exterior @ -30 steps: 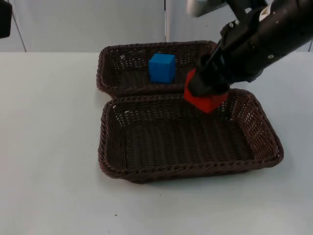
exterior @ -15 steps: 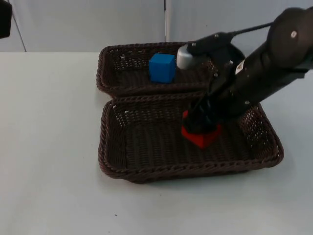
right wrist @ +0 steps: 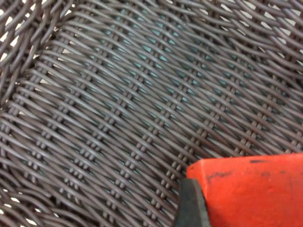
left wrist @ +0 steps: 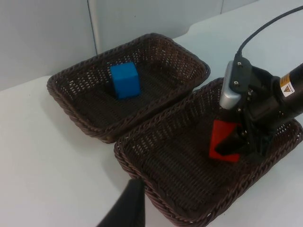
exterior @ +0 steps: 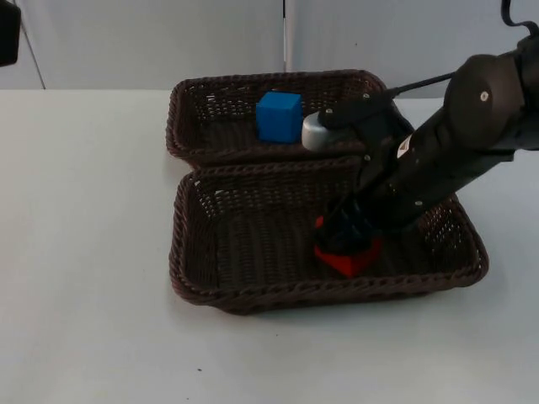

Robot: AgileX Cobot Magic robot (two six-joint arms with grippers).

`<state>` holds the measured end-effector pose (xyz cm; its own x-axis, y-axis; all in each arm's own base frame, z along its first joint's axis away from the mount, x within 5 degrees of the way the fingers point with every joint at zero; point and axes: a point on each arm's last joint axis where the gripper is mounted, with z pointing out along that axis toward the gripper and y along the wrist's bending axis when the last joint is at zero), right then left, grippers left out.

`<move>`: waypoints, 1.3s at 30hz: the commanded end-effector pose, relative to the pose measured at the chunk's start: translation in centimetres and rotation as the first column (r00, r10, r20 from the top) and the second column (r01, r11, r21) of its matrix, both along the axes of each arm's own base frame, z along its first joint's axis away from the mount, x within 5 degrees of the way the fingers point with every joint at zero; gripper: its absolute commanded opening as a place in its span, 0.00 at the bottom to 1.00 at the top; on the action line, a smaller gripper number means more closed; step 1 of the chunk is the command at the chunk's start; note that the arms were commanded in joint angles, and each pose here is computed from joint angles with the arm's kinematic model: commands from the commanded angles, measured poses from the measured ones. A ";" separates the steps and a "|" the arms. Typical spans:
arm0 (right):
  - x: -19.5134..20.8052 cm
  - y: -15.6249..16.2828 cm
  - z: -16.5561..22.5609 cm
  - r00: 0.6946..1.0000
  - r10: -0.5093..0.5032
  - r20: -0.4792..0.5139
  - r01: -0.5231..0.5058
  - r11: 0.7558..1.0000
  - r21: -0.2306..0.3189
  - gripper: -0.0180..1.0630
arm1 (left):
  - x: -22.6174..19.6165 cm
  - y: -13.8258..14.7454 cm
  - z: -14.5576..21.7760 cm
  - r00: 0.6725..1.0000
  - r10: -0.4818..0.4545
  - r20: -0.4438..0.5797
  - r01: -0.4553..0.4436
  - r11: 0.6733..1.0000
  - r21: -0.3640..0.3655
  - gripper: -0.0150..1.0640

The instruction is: Pick up one cube with the left hand and place it into the upper basket. Pick up one cube with the right hand and place it into the lower basket.

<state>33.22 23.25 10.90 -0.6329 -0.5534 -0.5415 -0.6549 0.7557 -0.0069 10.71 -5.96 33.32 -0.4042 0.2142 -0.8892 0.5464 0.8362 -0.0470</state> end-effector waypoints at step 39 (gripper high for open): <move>-6.1 -3.2 20.2 0.971 0.036 0.238 -0.087 0.975 0.204 0.71 | -0.1 0.1 0.0 1.000 0.007 0.018 -0.007 1.000 0.006 0.95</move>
